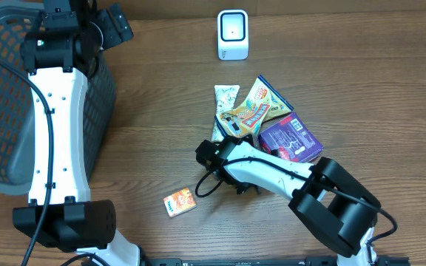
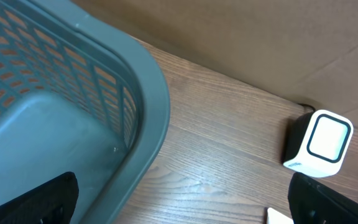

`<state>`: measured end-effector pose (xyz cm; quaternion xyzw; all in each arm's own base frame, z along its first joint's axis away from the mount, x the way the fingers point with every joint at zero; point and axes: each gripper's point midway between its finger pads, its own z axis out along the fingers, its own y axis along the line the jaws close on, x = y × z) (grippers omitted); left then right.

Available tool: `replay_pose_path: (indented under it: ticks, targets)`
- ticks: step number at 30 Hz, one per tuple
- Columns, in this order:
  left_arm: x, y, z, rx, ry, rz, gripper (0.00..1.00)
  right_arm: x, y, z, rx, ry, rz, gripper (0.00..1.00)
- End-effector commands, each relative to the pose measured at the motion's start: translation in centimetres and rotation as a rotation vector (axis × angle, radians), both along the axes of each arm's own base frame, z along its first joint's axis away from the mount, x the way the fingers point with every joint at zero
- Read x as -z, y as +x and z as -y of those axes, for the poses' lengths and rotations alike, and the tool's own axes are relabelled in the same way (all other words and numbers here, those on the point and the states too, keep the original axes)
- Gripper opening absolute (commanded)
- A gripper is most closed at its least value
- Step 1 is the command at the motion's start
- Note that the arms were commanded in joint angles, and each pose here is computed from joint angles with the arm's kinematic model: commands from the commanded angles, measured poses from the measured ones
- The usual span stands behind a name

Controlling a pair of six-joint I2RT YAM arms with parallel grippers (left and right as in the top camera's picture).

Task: Scan the item barcode
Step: 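Move the right gripper to the purple pad pack and grasp it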

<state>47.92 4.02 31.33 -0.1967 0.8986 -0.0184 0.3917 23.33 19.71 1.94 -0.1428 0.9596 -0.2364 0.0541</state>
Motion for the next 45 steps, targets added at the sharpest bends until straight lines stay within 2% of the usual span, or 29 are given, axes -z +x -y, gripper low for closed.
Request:
replay_pose_path:
  ticks: [1, 4, 7, 11, 15, 20, 28, 33, 35, 45]
  targets:
    - [0.6, 0.3, 0.0, 0.005, -0.009, -0.012, 1.00, 1.0, -3.5, -4.8, 0.043, 0.209, -0.180, 1.00]
    - [0.7, 0.2, 0.0, 0.006, -0.009, -0.016, 1.00, -0.6, -3.8, -7.9, 0.100, 0.342, -0.208, 1.00]
    - [0.8, 0.0, 0.0, 0.007, -0.008, -0.026, 1.00, -4.4, -3.6, -11.6, 0.103, 0.523, -0.231, 1.00]
    - [1.2, -0.4, 0.0, 0.008, -0.009, -0.048, 1.00, -10.3, -2.5, -13.5, 0.161, 0.715, -0.172, 1.00]
    - [1.5, -0.7, 0.1, 0.008, -0.010, -0.067, 1.00, -14.4, -1.3, -12.3, 0.292, 0.840, -0.121, 1.00]
    - [1.9, -1.1, 0.2, 0.010, -0.011, -0.089, 1.00, -17.1, 1.1, -9.5, 0.431, 0.934, -0.088, 1.00]
    - [2.1, -1.4, 0.1, 0.008, -0.012, -0.102, 1.00, -14.8, 4.7, 1.6, 0.801, 0.825, -0.092, 1.00]
    - [2.2, -1.5, 0.1, 0.009, -0.012, -0.110, 1.00, -11.5, 5.0, 10.3, 0.965, 0.645, -0.035, 1.00]
    - [2.3, -1.5, 0.1, 0.009, -0.012, -0.112, 1.00, -10.3, 5.1, 11.7, 0.975, 0.680, -0.060, 1.00]
    - [2.7, -2.0, 0.1, 0.008, -0.013, -0.138, 1.00, -4.9, 5.2, 17.0, 0.921, 1.066, -0.092, 1.00]
